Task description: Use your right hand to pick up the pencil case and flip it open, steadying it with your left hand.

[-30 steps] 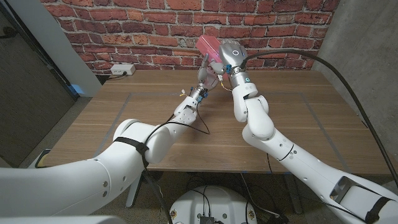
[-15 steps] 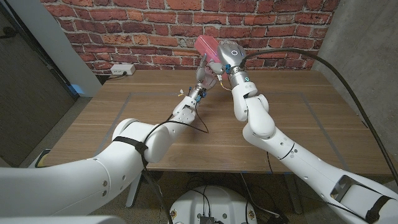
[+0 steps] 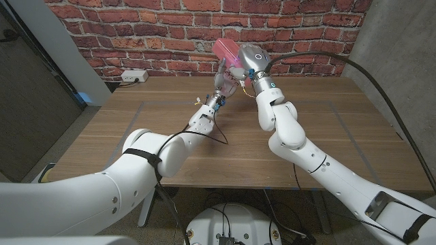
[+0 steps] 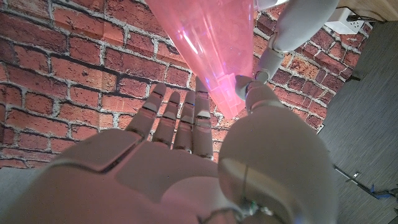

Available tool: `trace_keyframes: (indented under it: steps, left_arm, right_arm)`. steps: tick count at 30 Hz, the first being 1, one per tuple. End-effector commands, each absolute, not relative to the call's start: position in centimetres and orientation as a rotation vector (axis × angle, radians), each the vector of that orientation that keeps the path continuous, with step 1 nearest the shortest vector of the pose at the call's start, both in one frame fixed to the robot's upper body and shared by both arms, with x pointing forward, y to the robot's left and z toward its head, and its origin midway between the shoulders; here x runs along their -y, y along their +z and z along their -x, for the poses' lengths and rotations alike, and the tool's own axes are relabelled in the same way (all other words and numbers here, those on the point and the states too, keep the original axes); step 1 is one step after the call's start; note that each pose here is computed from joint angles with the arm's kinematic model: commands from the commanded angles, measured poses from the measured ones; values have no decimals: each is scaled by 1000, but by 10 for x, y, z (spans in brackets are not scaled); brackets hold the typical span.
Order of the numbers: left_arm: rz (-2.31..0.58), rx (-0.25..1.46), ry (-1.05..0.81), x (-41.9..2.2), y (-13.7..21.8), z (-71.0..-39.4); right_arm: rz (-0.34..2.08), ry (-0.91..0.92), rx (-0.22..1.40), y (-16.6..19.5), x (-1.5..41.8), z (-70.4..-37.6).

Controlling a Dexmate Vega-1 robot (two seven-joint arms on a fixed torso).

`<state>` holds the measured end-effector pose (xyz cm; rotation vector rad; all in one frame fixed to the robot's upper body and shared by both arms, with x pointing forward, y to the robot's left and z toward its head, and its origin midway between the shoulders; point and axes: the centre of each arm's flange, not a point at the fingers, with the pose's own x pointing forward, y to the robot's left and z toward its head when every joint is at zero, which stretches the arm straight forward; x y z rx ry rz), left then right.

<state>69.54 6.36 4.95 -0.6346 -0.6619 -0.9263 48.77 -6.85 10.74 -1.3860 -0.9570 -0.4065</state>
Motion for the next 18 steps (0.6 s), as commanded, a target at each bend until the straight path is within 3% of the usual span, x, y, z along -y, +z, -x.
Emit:
trace_keyframes:
  steps: [1, 18]
  left_arm:
    - [630, 660, -926, -65, 48, -696]
    - [626, 642, -935, -65, 46, -697]
  right_arm:
    - [1313, -331, 960, 115, 77, -485]
    - [1207, -256, 928, 130, 98, -493]
